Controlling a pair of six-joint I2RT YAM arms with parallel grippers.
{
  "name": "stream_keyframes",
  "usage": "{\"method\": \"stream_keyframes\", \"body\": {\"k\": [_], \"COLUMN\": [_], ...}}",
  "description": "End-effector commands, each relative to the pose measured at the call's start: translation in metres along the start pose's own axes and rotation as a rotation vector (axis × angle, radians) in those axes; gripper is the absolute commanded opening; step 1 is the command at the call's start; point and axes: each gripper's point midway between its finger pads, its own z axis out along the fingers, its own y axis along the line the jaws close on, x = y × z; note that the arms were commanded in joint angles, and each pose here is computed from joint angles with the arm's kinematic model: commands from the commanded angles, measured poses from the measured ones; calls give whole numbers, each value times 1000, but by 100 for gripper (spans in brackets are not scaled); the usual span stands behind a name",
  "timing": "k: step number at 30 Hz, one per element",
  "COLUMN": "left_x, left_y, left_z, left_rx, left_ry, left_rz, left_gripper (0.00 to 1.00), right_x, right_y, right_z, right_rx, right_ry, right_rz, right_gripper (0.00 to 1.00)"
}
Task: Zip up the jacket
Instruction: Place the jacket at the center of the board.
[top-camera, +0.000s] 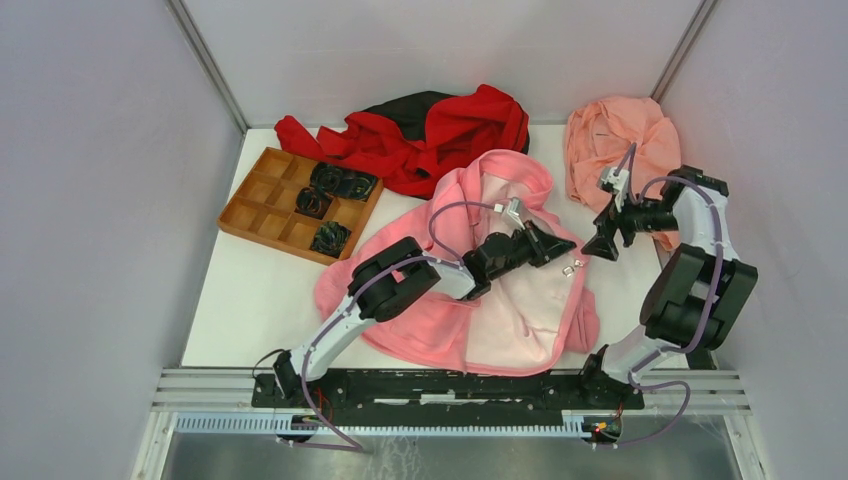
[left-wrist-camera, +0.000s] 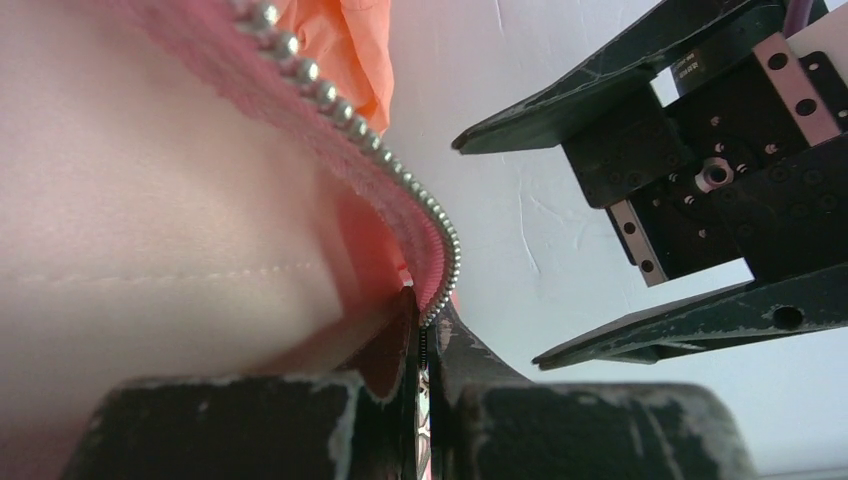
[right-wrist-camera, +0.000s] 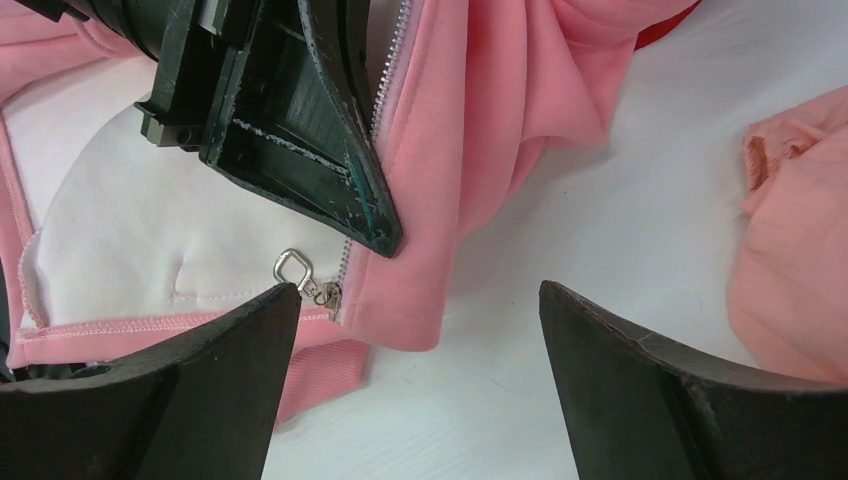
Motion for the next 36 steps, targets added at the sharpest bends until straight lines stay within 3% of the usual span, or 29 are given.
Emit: {"method": "stream_keyframes", "body": {"k": [1,19,30,36], "left_x": [-1,4,3,3], "left_y": [-6,-4,-3,-5], "left_z": [12,12,6,6], "left_rx": [14,20,13,17], "left_ry": [-20,9,27,30], "left_rz": [-46,8,63,73], "left_gripper": [2,2,2,2], "right_x": [8,30,39,43], "right_y": [-8,-13,1,7], "right_z": [4,25,36,38], "right_rx": [-2,-110,-159,-174], "right_ry": [59,128,141,147], "right_rz": [12,88,116,128], "right_gripper": [95,88,67,61]}}
